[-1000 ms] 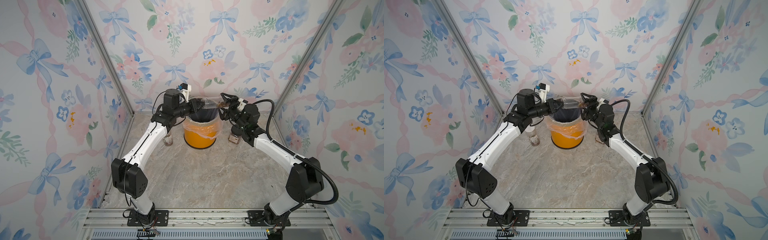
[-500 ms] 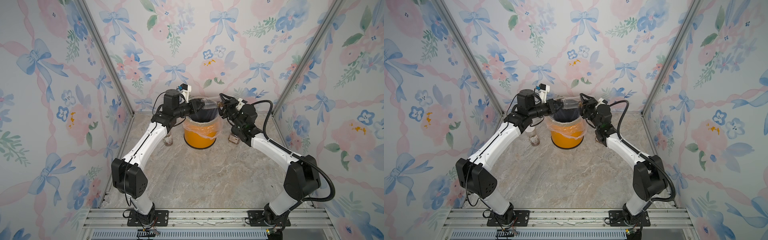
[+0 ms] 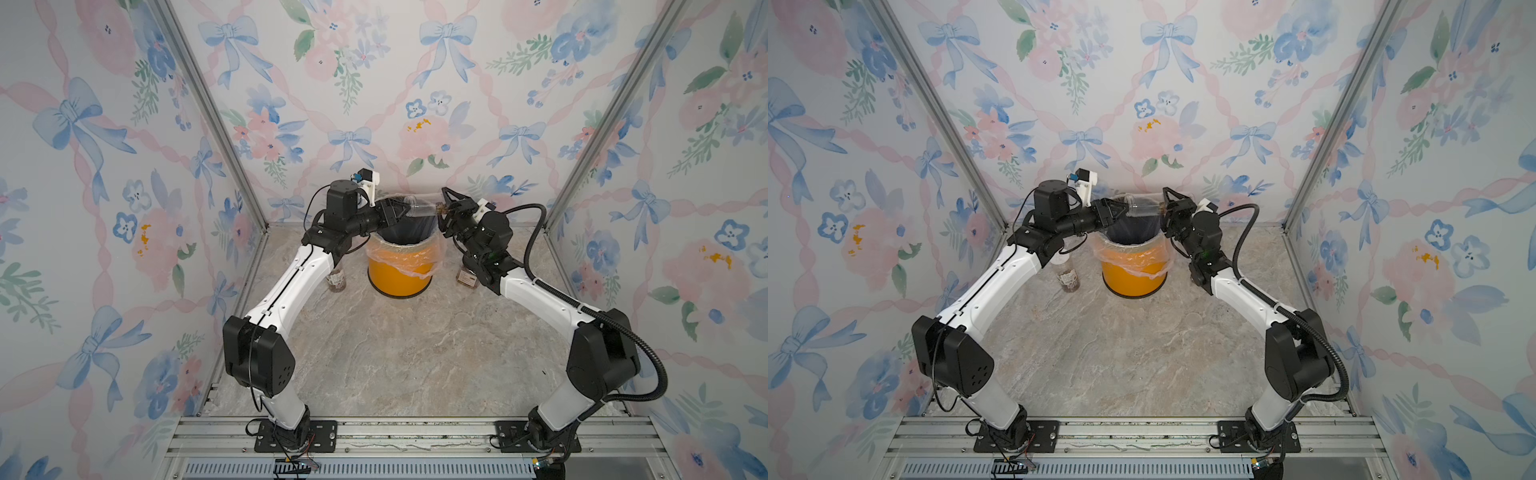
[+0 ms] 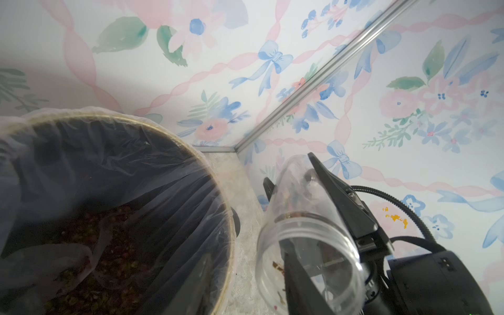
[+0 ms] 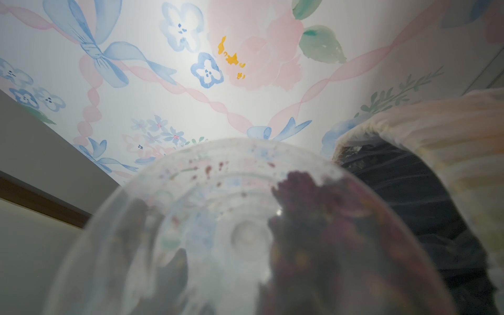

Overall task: Empty the moldy dried flower tea in the jars
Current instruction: Pour the moldy dried flower tea into the trash bin.

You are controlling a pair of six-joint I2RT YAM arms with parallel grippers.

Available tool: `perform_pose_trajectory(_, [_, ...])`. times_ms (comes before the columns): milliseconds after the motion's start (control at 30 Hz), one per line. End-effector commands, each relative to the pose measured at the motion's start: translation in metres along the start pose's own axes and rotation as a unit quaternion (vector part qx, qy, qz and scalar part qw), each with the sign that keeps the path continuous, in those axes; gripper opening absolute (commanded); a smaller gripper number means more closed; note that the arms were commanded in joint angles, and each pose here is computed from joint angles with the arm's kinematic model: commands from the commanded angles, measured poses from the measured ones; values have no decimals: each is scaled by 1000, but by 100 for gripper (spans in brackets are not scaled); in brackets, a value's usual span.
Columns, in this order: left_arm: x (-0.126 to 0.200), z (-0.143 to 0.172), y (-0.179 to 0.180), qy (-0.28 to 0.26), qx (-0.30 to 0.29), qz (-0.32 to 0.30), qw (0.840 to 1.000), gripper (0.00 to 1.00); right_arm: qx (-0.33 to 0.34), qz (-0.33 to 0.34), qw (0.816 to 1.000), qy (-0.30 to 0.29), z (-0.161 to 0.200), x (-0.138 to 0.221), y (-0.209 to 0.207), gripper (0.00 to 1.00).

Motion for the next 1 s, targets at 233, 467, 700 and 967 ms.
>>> perform_pose_trajectory(233, [69,-4,17,-107,-65,-122,985,92,102,47,993,-41,-19,-7,-2,45])
perform_pose_trajectory(467, [84,30,41,-93,-80,-177,977,98,235,122,964,-35,-26,-15,4,44])
perform_pose_trajectory(700, [93,59,58,-68,-80,-199,974,98,365,187,912,-9,-22,-25,9,44])
perform_pose_trajectory(967, [97,78,71,-49,-69,-209,974,98,455,229,860,31,-7,-40,-2,44])
Point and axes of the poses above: each gripper's point midway between its finger pads, its own x axis back along the fingers, its own y axis along the line the jaws close on, z = x × y, the point moved 10 cm from there along x, back along the fingers, and after that the axes turned 3 degrees about x, right-handed, at the moved point
